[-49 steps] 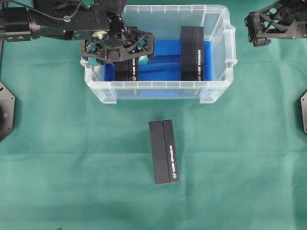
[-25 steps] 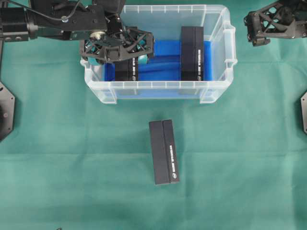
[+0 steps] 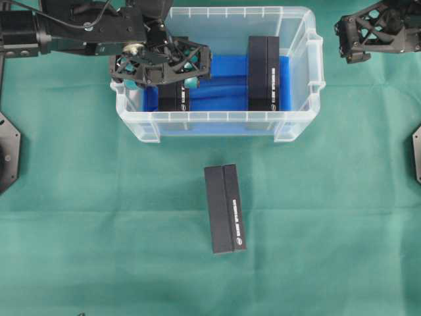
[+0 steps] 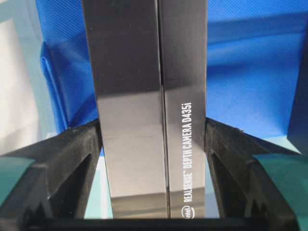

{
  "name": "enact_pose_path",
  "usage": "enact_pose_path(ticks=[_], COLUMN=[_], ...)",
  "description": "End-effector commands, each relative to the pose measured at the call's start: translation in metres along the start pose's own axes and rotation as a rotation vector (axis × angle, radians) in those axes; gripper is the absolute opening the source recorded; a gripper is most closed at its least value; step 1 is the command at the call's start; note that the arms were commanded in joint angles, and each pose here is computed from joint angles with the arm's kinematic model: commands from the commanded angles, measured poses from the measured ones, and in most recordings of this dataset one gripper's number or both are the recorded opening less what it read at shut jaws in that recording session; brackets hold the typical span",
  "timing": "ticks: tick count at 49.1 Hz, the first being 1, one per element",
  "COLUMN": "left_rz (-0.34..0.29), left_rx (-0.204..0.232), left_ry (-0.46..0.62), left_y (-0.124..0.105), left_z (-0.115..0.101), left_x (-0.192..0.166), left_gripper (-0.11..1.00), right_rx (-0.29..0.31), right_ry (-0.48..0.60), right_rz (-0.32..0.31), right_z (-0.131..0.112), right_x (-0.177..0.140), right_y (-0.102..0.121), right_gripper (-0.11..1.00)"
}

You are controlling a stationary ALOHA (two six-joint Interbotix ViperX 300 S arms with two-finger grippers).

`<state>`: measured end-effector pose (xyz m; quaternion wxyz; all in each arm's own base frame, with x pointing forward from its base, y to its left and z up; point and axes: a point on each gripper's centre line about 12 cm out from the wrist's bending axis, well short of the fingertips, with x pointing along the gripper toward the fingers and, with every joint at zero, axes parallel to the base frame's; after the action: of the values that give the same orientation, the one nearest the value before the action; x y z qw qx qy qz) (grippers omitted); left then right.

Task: Take out the box from the case.
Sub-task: 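Close the left gripper on the left black box, then lift the left black box upward out of the case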

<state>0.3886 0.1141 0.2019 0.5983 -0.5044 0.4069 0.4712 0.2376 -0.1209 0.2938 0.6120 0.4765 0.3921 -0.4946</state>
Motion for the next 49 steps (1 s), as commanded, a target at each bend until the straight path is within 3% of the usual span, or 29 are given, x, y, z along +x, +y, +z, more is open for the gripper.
enact_pose_path(ticks=[1,20,29,49], left_rz=[-0.005,0.0,-0.021,-0.069], left_rx=[-0.009,-0.014,-0.008,0.009], left_ry=[0.001,0.001,-0.001,-0.021], left_y=[0.002,0.003,-0.007,-0.024], left_z=[0.0,0.0,0.0,0.011], left_x=[0.001,-0.021,-0.039,-0.103], left_gripper=[0.62,0.62,0.62,0.62], right_rx=[0.0,0.0,0.0,0.001], right_ry=[-0.011,-0.012,-0.012,-0.012], right_rz=[0.019,0.018,0.018,0.018], right_z=[0.002,0.002,0.002,0.002], right_x=[-0.005,-0.005,-0.005,-0.005], right_y=[0.001,0.001,0.001,0.001], right_gripper=[0.93,0.93,0.93,0.93])
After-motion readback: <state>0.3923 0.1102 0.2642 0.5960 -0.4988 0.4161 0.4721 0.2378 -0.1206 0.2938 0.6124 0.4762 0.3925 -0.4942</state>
